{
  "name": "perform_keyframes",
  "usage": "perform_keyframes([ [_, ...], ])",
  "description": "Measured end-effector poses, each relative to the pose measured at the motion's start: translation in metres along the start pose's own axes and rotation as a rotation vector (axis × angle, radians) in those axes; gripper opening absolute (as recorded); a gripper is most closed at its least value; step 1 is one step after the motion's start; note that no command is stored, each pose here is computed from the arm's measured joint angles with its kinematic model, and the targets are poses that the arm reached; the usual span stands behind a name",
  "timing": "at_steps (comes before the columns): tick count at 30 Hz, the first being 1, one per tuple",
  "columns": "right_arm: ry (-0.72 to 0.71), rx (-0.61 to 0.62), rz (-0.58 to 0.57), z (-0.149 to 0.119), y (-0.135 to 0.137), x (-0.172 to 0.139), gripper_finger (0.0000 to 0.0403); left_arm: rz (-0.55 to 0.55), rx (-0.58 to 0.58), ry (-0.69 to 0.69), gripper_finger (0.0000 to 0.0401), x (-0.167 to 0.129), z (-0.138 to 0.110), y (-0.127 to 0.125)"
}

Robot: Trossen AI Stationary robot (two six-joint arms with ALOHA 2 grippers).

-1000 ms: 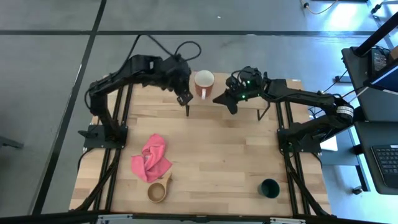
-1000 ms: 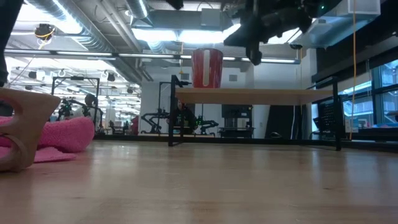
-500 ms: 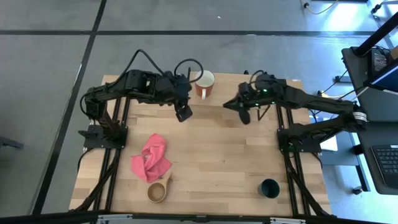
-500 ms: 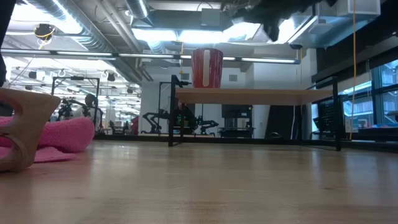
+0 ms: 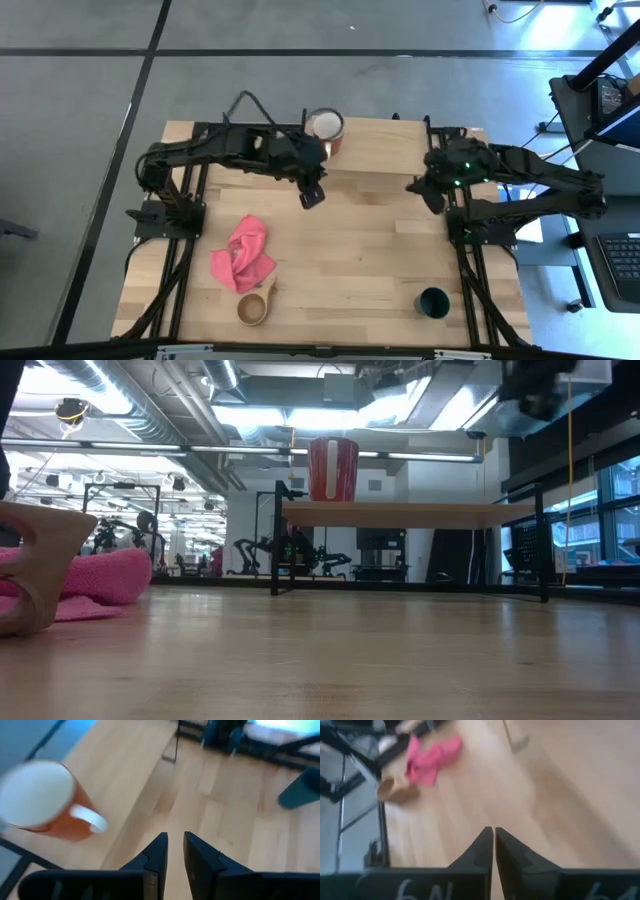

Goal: Stack small to large cups/mugs on shelf
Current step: Put the blue mug on the shelf

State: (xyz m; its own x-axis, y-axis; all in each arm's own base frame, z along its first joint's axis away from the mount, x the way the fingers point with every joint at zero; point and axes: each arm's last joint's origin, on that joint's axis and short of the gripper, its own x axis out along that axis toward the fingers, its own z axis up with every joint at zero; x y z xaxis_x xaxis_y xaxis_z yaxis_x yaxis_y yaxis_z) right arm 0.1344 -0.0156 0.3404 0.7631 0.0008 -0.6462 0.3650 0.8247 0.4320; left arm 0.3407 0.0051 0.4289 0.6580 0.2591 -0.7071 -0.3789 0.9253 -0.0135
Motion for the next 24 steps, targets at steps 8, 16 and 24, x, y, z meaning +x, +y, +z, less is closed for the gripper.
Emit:
perform_keyframes([
  [8,0.241,0.127,-0.097,-0.041,-0.007,-0.023,0.0021,-0.051,-0.052,0.035,0.0055,0.027,-0.028,-0.007],
  [16,0.32,0.262,-0.22,-0.053,-0.014,-0.03,0.0021,-0.273,-0.137,-0.157,0.0055,0.018,-0.058,-0.003],
  [24,0.427,0.378,-0.188,-0.053,-0.005,-0.02,0.0021,-0.334,-0.282,-0.224,0.0055,-0.013,-0.12,0.025],
])
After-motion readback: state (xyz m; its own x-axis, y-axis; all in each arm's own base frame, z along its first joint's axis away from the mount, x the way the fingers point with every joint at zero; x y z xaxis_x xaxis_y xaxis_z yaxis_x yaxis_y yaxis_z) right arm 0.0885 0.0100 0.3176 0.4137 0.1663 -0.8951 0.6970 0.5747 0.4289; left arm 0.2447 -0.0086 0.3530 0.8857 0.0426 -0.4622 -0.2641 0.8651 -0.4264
